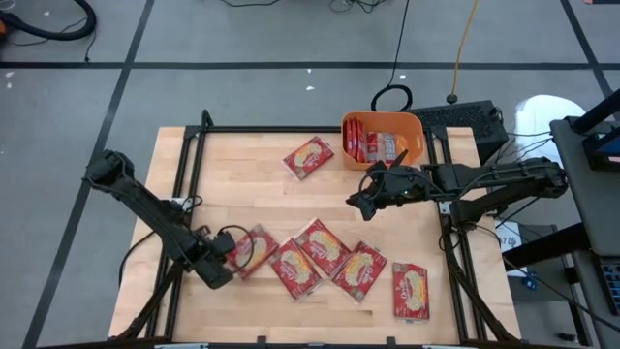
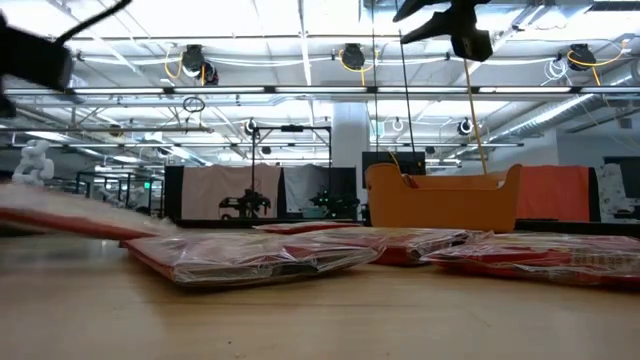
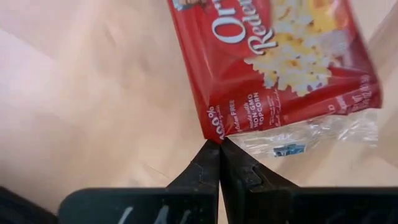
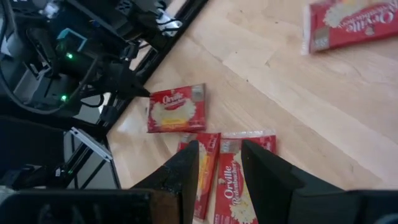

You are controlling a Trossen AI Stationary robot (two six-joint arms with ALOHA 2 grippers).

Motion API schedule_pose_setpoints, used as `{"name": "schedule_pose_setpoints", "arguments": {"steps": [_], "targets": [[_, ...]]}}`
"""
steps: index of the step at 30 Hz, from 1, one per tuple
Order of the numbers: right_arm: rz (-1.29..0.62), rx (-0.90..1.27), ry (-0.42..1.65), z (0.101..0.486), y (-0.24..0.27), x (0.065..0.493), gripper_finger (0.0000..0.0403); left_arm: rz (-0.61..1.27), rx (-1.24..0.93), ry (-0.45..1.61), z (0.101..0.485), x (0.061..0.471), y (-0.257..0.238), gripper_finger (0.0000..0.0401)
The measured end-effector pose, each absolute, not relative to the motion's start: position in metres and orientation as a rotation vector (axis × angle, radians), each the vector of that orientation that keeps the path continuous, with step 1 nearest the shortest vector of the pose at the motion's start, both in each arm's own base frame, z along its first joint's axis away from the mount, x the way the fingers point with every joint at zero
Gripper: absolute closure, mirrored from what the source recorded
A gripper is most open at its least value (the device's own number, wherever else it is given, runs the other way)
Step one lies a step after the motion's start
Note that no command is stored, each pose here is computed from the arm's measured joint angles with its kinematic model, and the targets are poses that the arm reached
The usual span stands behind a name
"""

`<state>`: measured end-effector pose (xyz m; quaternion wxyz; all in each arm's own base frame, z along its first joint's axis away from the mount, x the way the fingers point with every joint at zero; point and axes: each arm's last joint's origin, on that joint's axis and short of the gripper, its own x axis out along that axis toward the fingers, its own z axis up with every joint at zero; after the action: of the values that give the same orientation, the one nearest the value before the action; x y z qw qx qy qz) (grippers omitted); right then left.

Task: Sort popcorn bags into baskets
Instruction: Put the red popcorn bag into the orange bin

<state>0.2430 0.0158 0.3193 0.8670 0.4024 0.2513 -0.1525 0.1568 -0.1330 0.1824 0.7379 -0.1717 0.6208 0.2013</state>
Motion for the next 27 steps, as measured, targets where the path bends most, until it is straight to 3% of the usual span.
{"name": "schedule_pose_setpoints", "arguments": {"steps": [15, 19, 27], "targets": [[-0.099, 0.745, 0.422, 0.318, 0.022, 0.279, 0.0282, 0.278, 0.239, 1.160, 0.236, 0.198, -0.109, 0.0400], [-0.007, 0.715, 0.331, 0.314, 0.019, 0.303, 0.0260, 0.283, 0.338, 1.114, 0.248, 0.208, -0.102, 0.0400], [0.048, 0.481, 0.354, 0.305, 0.005, 0.350, 0.0194, 0.245, 0.444, 1.093, 0.258, 0.224, -0.086, 0.0400]]}}
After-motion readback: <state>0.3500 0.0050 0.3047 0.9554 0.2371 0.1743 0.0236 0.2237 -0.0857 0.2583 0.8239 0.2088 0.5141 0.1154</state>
